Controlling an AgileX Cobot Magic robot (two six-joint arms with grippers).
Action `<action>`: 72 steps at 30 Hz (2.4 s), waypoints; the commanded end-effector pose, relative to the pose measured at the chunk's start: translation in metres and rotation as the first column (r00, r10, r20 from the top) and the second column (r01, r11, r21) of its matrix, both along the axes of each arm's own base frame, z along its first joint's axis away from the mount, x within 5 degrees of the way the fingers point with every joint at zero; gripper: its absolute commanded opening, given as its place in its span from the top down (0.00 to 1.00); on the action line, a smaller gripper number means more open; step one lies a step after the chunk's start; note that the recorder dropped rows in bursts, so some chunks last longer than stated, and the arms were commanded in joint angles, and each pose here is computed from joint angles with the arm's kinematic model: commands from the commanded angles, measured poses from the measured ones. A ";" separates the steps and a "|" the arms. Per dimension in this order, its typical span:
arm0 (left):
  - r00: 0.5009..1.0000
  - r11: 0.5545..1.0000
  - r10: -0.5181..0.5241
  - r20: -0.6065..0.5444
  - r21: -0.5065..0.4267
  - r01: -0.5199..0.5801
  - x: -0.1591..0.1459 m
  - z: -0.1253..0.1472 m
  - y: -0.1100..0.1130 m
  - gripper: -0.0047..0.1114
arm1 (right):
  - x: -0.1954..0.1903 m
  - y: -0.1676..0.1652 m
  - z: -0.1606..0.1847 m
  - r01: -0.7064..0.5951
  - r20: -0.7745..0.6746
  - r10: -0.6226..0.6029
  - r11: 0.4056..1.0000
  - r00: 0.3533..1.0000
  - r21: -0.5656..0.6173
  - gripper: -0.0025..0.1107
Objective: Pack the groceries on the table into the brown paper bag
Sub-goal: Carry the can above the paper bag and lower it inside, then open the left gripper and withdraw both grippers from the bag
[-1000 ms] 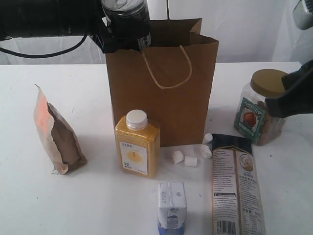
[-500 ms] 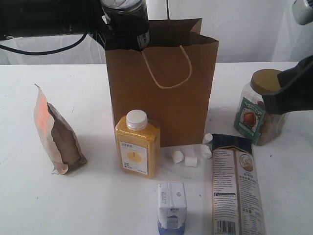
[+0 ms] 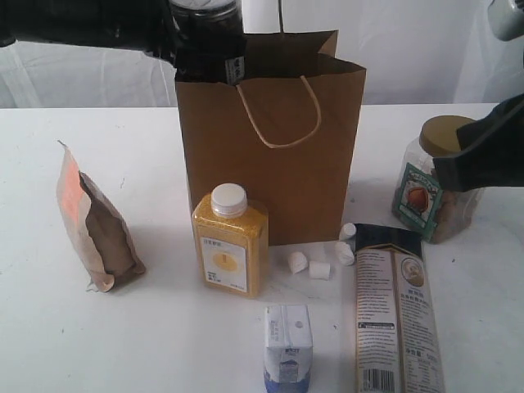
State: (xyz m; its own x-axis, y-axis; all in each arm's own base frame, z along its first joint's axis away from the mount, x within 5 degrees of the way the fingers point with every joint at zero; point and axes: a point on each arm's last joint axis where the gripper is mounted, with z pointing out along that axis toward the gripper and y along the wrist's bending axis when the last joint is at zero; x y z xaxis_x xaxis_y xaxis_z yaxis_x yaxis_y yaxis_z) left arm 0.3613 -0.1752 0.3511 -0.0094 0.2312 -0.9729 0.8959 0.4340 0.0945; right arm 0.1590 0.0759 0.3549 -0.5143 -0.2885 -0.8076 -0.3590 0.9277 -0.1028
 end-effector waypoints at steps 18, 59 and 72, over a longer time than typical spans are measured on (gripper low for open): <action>0.991 0.991 -0.132 0.019 0.035 0.131 -0.013 0.012 -0.004 0.22 | 0.000 0.000 0.000 0.006 0.000 -0.006 1.000 1.000 0.015 0.98; 0.991 0.922 0.014 0.131 0.381 -0.063 -0.068 0.065 0.037 0.06 | -0.002 -0.004 -0.004 0.031 -0.056 -0.032 0.999 0.998 -0.029 0.98; 0.971 0.818 0.010 -0.238 0.560 0.129 -0.127 0.064 0.059 0.06 | -0.009 0.004 -0.010 0.029 -0.177 -0.012 0.995 0.984 0.091 0.98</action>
